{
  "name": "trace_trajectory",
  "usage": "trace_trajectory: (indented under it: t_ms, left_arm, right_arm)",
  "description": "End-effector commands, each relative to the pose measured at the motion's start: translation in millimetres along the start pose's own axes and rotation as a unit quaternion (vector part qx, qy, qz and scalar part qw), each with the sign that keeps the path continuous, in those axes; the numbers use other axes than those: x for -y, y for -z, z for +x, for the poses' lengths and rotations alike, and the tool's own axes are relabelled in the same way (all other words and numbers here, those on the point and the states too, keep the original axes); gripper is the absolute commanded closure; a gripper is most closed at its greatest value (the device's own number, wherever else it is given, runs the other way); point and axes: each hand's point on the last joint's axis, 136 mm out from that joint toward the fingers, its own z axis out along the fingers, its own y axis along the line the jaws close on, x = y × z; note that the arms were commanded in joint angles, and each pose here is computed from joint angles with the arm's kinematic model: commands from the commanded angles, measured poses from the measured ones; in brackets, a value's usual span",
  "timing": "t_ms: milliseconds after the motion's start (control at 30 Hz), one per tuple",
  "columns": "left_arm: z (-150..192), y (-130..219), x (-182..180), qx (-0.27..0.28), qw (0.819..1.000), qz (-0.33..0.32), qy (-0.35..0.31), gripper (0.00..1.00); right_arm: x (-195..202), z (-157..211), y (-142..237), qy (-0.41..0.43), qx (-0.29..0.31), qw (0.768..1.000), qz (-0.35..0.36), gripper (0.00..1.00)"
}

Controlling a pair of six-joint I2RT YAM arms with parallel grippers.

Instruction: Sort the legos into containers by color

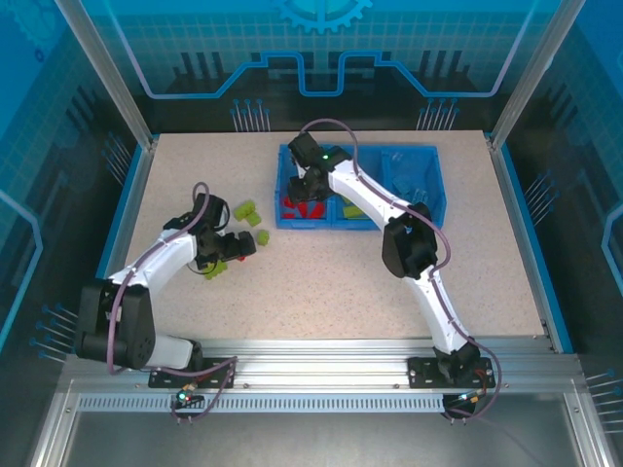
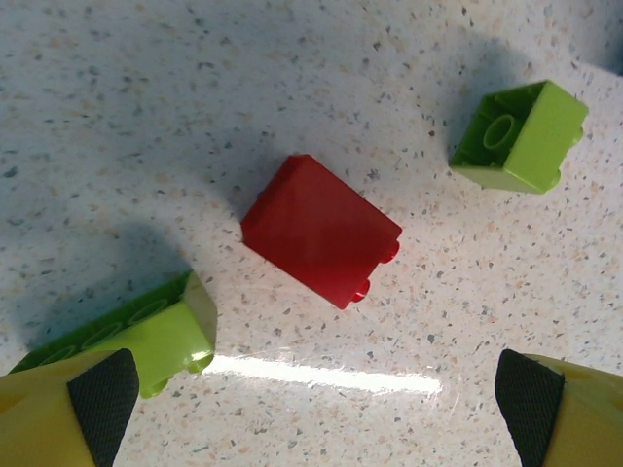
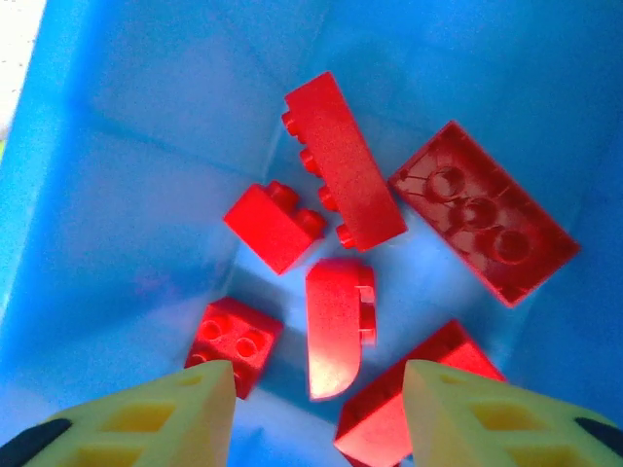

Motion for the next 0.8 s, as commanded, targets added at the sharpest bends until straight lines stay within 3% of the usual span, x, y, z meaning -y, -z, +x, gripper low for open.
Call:
trace_trajectory:
  t_ms: [0, 200, 567, 767]
  left_arm:
    - [-7.9, 1.7, -2.4, 0.0, 0.999, -0.025, -0.036, 0.01]
    - [-11.5, 11.2, -8.8, 0.008, 0.998, -0.047, -0.029, 0.01]
    - [0.2, 18.7, -23.0, -0.002, 0.996, -0.078, -0.037, 0.01]
    - [10.4, 9.1, -35.9, -0.031, 0.992, -0.108, -0.062, 0.09]
  right_arm:
    - [13.6, 12.6, 4.5, -0.024, -0.035, 0.999, 0.016, 0.41]
    - [5.6, 8.2, 23.1, -0.026, -0.013, 0.999, -0.013, 0.25]
    - [-4.3, 2.0, 52.3, -0.034, 0.013, 0.998, -0.048, 0.22]
    - [-10.9, -7.0, 69.8, -0.045, 0.034, 0.996, -0.075, 0.22]
